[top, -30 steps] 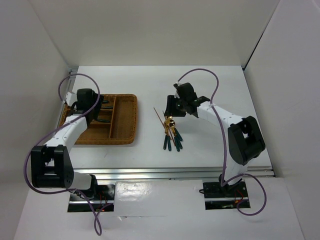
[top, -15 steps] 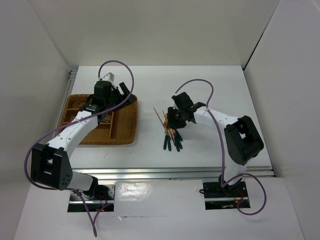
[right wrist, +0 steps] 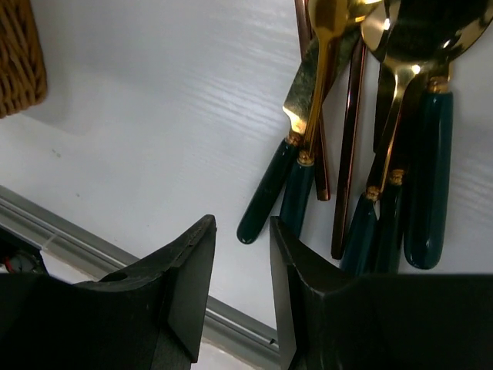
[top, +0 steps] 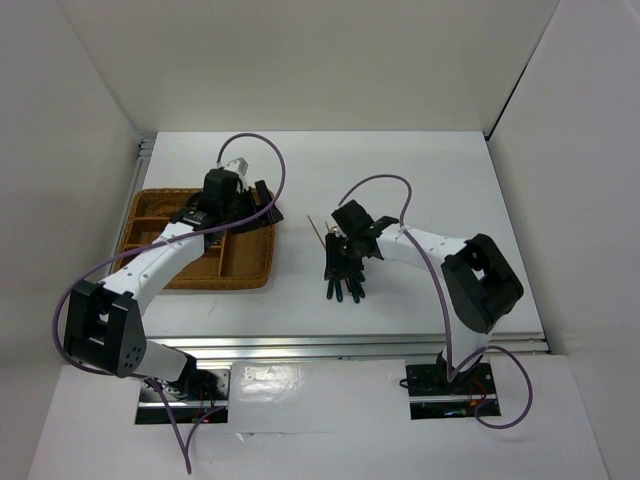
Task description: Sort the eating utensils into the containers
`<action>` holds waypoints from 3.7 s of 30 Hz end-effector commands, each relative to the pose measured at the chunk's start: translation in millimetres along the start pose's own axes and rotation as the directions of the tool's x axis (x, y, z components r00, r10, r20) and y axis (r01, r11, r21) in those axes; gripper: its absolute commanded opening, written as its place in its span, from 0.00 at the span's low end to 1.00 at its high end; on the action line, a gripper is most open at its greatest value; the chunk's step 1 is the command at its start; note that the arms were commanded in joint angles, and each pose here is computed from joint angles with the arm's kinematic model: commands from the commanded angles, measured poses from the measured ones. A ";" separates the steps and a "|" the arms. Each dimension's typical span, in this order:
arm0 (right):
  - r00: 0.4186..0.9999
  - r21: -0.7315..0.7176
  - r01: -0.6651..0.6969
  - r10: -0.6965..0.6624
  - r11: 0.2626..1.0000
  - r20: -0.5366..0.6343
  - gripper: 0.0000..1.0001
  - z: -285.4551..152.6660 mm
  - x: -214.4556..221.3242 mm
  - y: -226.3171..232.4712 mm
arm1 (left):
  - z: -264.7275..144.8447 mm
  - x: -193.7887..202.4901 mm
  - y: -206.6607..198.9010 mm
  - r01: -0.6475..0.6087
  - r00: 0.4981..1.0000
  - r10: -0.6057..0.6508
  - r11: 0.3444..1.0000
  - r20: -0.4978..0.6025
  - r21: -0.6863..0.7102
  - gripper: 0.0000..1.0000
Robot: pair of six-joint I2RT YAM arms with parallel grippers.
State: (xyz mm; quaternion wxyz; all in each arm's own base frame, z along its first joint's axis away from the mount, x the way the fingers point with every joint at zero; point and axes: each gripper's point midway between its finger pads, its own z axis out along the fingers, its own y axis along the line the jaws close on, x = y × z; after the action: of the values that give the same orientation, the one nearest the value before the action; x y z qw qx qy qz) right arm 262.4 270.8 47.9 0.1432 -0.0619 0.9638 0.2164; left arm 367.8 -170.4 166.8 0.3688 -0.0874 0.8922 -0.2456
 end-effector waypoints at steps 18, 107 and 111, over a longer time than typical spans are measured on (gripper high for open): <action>0.999 0.125 -0.022 0.027 0.992 -0.040 0.40 26.5 4.0 -9.7 | -13.0 -2.8 0.9 -0.028 0.999 0.028 0.999 0.023 -0.015 0.86; 0.936 -0.378 0.079 0.062 0.922 0.347 0.48 -94.4 -152.9 81.8 | 49.3 48.6 -63.5 0.037 0.996 -0.010 0.945 -0.084 0.325 0.15; 0.921 -0.374 0.069 0.085 0.925 0.379 0.53 -113.2 -163.0 72.9 | 45.8 37.4 -47.7 0.073 0.996 -0.057 0.950 -0.061 0.302 0.15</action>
State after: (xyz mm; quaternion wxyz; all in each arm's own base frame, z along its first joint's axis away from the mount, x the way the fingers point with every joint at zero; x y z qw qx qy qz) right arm 366.3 306.4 162.2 0.2545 -0.0339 0.8863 0.3854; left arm 358.0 -253.9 117.9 0.3096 -0.0327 0.8676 -0.3879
